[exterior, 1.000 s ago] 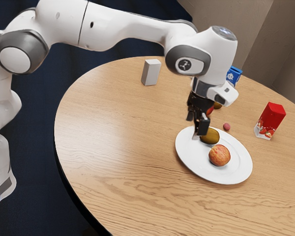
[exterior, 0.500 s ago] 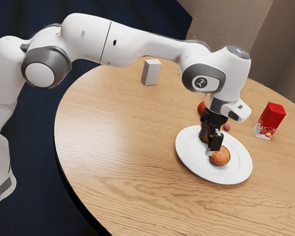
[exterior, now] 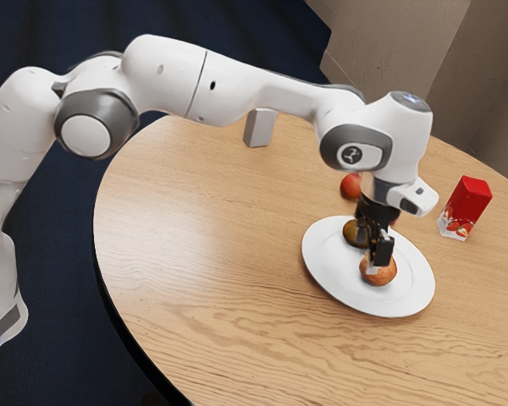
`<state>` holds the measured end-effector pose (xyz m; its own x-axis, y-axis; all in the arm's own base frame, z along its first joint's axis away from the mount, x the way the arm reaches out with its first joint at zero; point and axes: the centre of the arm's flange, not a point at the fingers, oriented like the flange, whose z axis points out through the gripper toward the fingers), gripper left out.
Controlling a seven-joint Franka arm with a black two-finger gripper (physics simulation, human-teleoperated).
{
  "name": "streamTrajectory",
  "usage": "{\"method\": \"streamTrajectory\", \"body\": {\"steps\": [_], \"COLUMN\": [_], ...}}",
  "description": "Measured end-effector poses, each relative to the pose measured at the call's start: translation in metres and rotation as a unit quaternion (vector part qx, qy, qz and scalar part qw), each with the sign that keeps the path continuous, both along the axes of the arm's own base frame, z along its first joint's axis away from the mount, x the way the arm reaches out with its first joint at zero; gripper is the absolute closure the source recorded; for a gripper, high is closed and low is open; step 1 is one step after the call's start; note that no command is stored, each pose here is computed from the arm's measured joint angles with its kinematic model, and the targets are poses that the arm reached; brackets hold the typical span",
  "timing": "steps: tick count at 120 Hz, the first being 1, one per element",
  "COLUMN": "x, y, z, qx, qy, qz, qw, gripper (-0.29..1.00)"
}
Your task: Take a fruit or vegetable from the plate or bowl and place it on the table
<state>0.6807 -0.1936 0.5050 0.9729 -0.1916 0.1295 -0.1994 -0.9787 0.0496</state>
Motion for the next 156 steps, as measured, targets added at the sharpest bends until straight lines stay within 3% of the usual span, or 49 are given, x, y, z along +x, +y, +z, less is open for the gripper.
{"method": "streamTrajectory", "body": {"steps": [63,132,156], "x": [0.035,0.056,0.058], "y": [0.034,0.033,0.034], "z": [-0.030,-0.071,-0.074], "qx": [-0.009,-0.013,-0.012], "qy": [-0.032,-0.046,-0.049], "qz": [0.026,0.028,0.030], "qw": [0.999,0.998,0.998], "gripper": [0.03,0.02,0.13]}}
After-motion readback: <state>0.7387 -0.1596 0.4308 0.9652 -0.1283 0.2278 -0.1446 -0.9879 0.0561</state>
